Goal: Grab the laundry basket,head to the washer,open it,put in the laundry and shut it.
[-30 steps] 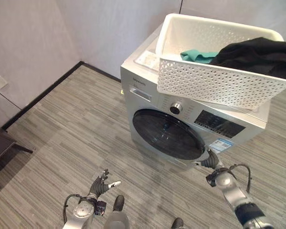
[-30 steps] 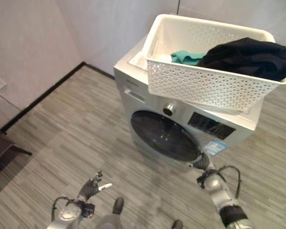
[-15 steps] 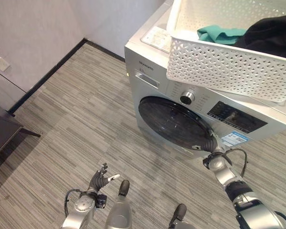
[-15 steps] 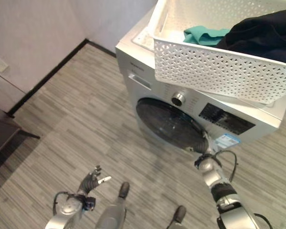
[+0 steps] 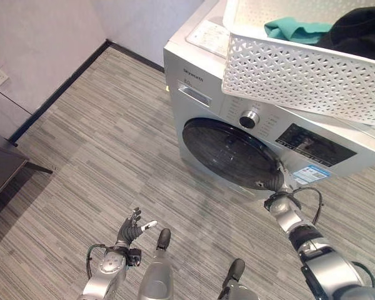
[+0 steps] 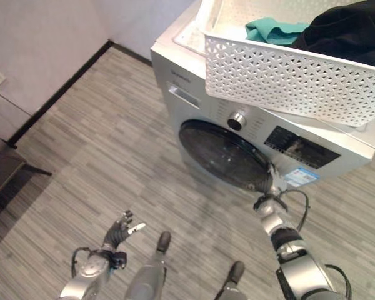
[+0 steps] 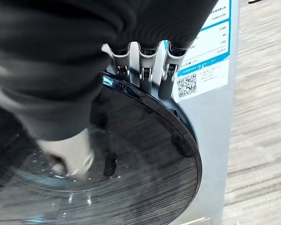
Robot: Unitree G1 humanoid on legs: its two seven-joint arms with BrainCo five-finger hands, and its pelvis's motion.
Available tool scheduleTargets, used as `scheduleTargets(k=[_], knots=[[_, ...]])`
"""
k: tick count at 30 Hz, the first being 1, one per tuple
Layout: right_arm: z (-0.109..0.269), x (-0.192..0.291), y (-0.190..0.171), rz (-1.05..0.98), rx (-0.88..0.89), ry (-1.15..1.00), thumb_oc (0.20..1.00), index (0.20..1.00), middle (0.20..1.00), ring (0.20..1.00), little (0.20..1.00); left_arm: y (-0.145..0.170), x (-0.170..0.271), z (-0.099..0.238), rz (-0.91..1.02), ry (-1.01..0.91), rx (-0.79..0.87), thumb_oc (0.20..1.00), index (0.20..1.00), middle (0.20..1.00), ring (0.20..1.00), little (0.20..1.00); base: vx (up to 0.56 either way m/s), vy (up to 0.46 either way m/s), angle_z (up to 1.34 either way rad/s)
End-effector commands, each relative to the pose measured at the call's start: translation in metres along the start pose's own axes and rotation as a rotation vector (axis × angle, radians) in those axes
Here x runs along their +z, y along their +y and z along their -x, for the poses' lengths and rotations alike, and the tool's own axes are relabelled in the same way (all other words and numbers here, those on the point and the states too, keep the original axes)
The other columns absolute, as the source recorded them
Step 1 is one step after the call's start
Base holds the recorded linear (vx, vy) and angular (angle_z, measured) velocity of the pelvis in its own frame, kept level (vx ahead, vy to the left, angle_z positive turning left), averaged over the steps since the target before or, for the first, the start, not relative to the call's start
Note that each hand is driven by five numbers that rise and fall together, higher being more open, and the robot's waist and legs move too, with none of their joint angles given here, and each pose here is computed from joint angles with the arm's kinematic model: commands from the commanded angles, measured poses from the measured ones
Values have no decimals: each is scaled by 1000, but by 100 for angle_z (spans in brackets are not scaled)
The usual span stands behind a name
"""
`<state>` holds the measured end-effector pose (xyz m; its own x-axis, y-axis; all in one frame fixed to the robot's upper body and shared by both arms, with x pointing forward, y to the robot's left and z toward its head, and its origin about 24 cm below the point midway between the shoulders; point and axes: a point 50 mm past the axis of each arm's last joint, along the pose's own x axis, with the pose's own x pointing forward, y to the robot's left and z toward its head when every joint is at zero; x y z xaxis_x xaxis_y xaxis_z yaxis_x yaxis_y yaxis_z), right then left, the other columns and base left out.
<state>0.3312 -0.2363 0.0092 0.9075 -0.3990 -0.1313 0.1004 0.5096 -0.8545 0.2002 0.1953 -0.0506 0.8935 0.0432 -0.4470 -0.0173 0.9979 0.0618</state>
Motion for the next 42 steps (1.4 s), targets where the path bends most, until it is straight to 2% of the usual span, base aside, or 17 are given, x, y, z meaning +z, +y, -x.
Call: scheduleTargets(k=[1, 5, 12, 22, 30, 42], knots=[[13, 45, 45, -16, 266, -84, 200, 200, 200, 200, 200, -11, 27, -2, -6, -136, -60, 1000, 1000, 1000, 1000, 1000, 0, 0, 0], [20, 63, 55, -103, 317, -121, 200, 200, 200, 200, 200, -9, 26, -3, -13, -129, -47, 1000, 1000, 1000, 1000, 1000, 0, 0, 0], [57, 92, 93, -266, 490, -197, 200, 200, 200, 200, 200, -6, 20, -2, -30, -99, -24, 1000, 1000, 1000, 1000, 1000, 2, -5, -1], [98, 107, 134, -485, 738, -101, 200, 200, 200, 200, 200, -8, 19, -2, -69, -90, -38, 1000, 1000, 1000, 1000, 1000, -4, -14, -3], [98, 116, 134, -642, 774, -29, 200, 200, 200, 200, 200, -9, 23, -8, -96, -97, -28, 1000, 1000, 1000, 1000, 1000, 19, -33, 3], [79, 120, 110, -680, 744, -90, 200, 200, 200, 200, 200, -15, 36, -18, -128, -136, -30, 1000, 1000, 1000, 1000, 1000, -8, -11, 6]])
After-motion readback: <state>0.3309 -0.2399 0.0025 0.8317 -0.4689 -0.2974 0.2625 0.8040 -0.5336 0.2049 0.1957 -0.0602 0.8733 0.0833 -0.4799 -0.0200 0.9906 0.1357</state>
